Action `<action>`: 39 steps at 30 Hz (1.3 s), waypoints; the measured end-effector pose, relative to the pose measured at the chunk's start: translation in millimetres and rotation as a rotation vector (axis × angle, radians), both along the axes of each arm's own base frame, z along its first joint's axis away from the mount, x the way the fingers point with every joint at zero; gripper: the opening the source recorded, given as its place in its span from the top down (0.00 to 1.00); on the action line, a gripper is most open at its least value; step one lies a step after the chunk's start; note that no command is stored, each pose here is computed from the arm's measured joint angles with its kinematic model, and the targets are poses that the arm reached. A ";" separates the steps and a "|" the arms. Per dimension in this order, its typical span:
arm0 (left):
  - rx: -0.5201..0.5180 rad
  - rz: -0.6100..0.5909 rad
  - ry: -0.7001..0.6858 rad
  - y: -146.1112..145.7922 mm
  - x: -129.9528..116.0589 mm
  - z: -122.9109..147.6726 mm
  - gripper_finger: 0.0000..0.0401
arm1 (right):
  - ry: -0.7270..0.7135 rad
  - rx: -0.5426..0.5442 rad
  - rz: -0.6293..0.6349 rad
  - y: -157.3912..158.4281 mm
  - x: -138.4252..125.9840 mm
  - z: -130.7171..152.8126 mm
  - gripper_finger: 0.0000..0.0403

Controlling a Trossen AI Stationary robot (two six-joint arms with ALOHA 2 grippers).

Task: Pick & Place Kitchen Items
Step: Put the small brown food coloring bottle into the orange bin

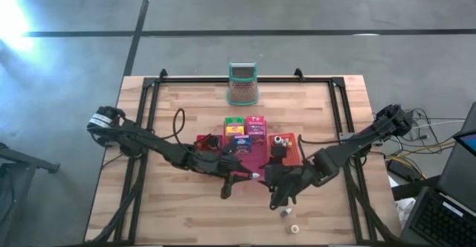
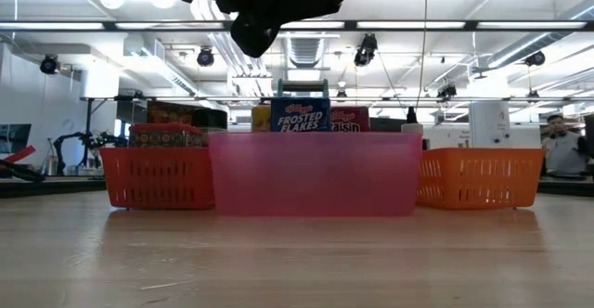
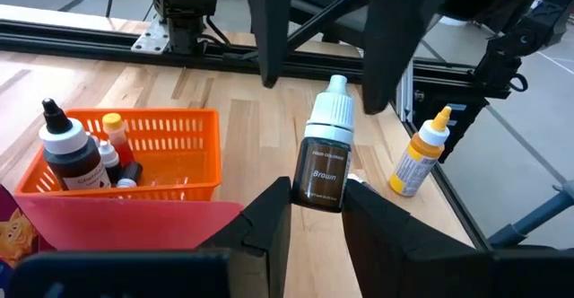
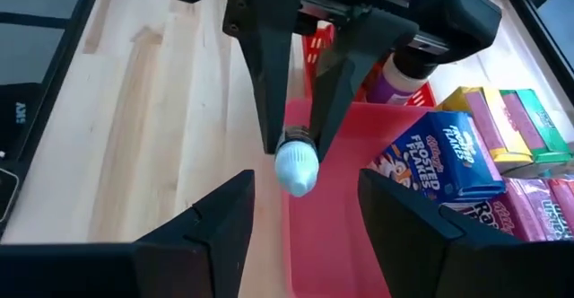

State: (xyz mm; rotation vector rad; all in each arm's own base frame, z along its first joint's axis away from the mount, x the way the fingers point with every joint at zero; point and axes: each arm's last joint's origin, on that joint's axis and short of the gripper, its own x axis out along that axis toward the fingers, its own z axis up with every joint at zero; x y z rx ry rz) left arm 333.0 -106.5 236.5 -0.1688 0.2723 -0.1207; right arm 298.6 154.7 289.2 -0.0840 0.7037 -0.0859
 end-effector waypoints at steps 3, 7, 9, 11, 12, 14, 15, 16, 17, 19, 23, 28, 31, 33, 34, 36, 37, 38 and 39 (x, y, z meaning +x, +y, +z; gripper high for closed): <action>0.000 0.000 0.000 0.0 0.0 0.0 0.75 | 0.000 0.000 -0.007 -2.5 1.4 -0.1 0.54; 0.008 -0.001 -0.002 0.0 0.0 0.1 0.75 | 0.001 0.016 0.001 -3.6 2.8 0.1 0.58; 0.013 -0.002 -0.003 0.0 0.0 0.1 0.75 | -0.002 0.030 0.014 -3.4 4.0 0.5 0.59; 0.018 -0.003 -0.007 0.4 0.2 0.4 0.75 | -0.003 0.029 0.020 -3.6 4.3 0.6 0.60; 0.023 -0.005 -0.013 0.3 0.4 0.9 0.75 | -0.003 0.029 0.019 -3.9 4.5 0.6 0.61; 0.035 -0.008 -0.025 0.3 0.6 1.9 0.75 | -0.002 0.027 0.019 -4.7 4.9 0.6 0.62; 0.042 -0.010 -0.031 0.2 0.7 2.3 0.75 | -0.002 0.026 0.019 -4.7 4.9 0.6 0.63; 0.047 -0.011 -0.034 0.2 0.7 2.5 0.75 | -0.003 0.026 0.019 -4.8 5.0 0.7 0.64; 0.050 -0.012 -0.035 0.2 0.7 2.5 0.75 | -0.003 0.026 0.019 -4.8 5.0 0.7 0.64; 0.052 -0.012 -0.035 0.2 0.7 2.6 0.75 | -0.002 0.024 0.021 -4.7 4.9 0.7 0.66; 0.053 -0.013 -0.036 0.1 0.7 2.6 0.75 | -0.003 0.020 0.025 -4.7 5.0 0.8 0.68; 0.068 -0.017 -0.038 0.1 0.7 2.6 0.75 | -0.015 0.014 0.037 -4.2 5.9 1.8 0.73; 0.069 -0.016 -0.041 0.2 0.8 2.9 0.75 | -0.015 0.014 0.039 -4.4 6.1 1.8 0.76; 0.068 -0.016 -0.045 0.2 0.9 3.2 0.75 | -0.012 0.019 0.044 -4.6 6.2 1.7 0.78; 0.068 -0.017 -0.044 0.2 0.9 3.2 0.75 | -0.009 0.025 0.049 -4.7 6.4 1.7 0.79; 0.068 -0.016 -0.043 0.1 0.9 3.0 0.75 | -0.004 0.034 0.057 -4.9 6.6 1.6 0.81; 0.068 -0.016 -0.041 0.2 0.9 2.9 0.75 | -0.004 0.033 0.057 -4.9 6.6 1.6 0.82; 0.068 -0.017 -0.041 0.2 0.9 2.8 0.75 | -0.004 0.033 0.057 -4.9 6.6 1.6 0.83; 0.069 -0.017 -0.041 0.2 0.9 2.8 0.75 | -0.004 0.034 0.058 -4.8 6.6 1.5 0.83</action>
